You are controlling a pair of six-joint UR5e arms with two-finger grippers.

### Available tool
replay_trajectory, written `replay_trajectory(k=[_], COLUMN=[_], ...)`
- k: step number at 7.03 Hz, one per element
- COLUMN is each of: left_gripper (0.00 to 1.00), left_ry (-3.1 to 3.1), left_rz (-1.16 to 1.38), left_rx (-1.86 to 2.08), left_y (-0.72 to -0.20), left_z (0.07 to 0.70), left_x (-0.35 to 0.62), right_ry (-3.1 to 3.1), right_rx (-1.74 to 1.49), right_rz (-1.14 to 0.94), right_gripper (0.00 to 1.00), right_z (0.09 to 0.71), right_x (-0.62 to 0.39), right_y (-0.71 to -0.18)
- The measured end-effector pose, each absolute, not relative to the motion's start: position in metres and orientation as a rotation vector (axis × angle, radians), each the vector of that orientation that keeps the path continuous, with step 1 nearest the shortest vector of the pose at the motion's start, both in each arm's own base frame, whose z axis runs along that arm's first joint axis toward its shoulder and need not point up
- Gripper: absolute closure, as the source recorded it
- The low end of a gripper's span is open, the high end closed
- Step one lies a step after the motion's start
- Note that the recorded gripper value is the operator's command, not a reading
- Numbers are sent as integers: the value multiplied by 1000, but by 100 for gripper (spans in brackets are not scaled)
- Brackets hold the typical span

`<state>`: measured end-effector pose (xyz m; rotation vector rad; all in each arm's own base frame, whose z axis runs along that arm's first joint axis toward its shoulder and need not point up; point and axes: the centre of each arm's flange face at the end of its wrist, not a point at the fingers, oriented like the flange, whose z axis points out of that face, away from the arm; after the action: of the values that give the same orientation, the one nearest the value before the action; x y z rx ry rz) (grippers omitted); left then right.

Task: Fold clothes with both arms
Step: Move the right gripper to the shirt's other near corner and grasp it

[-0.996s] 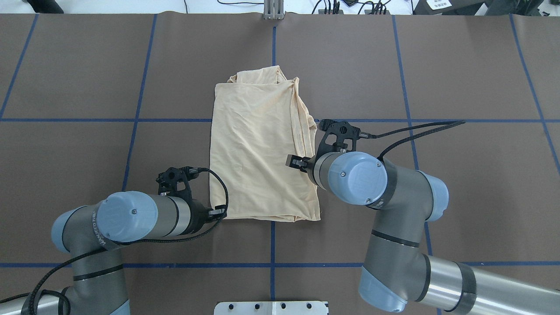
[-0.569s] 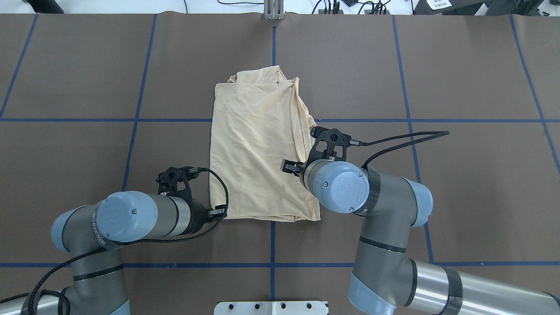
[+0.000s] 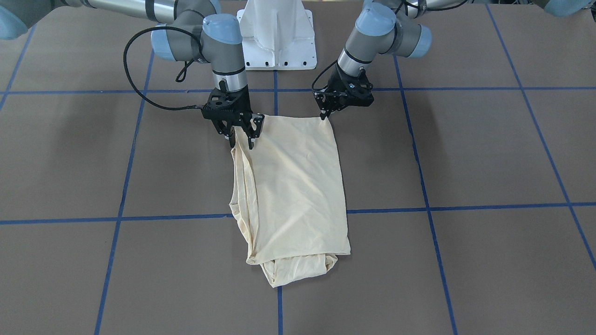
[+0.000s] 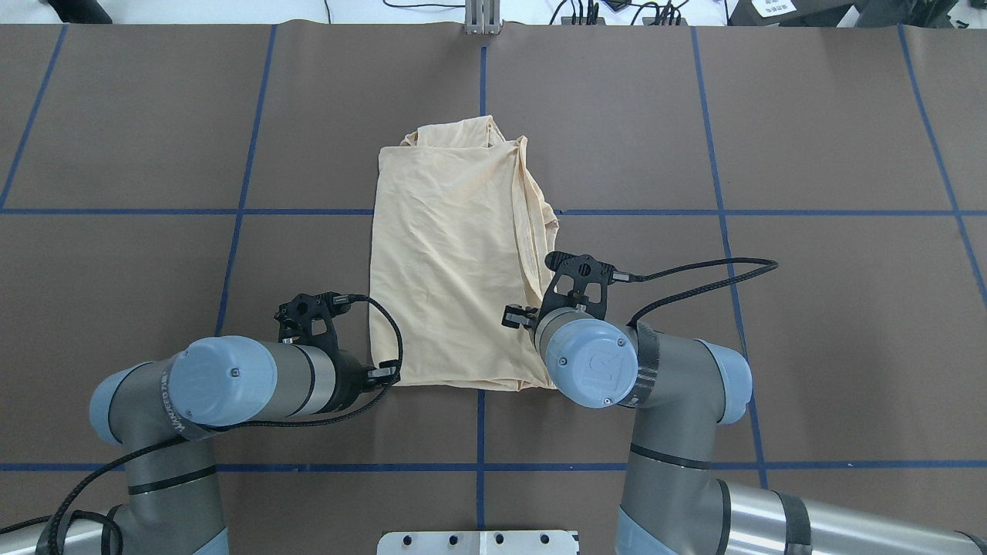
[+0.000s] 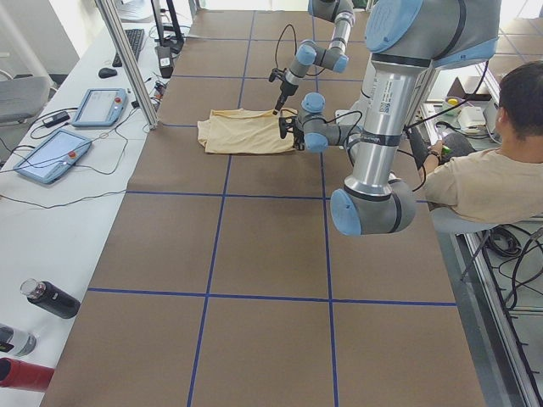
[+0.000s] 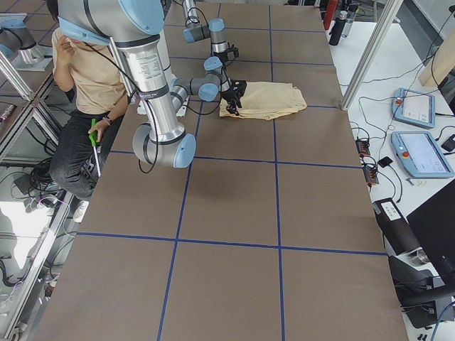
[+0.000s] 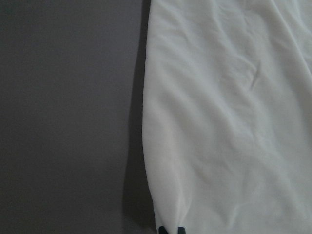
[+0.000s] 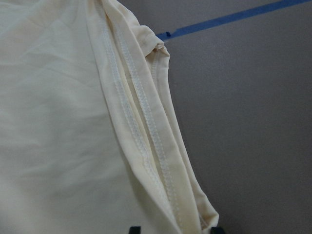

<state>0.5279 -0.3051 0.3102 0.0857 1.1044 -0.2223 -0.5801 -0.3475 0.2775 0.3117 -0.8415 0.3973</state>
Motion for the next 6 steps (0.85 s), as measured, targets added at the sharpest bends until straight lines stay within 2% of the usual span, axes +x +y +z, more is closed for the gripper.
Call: replay_trajectory(k=[1,2,3,4,6], left_gripper=[100,100,100,100,100], left_ry=[1105,1105,1105,1105,1105], left_rz=[-222,-222,-221,-221,-221], left_rx=[86,85,85,85,85], left_y=[-305,-305,-304,-304,-304], left_z=[310,310,310,310,310], left_x=[528,528,528,528,528], right_ry=[-835,-831,-831,-833,-840], right_rx=[315,317,318,319,318], right_rz=[392,389,387,387,385], right_gripper=[45,57,83,100,100], right_z=[280,282,282,281,281], right_x=[-581,-581,-581,-581,-580], right_y=[-347,-347,-347,-347,-345])
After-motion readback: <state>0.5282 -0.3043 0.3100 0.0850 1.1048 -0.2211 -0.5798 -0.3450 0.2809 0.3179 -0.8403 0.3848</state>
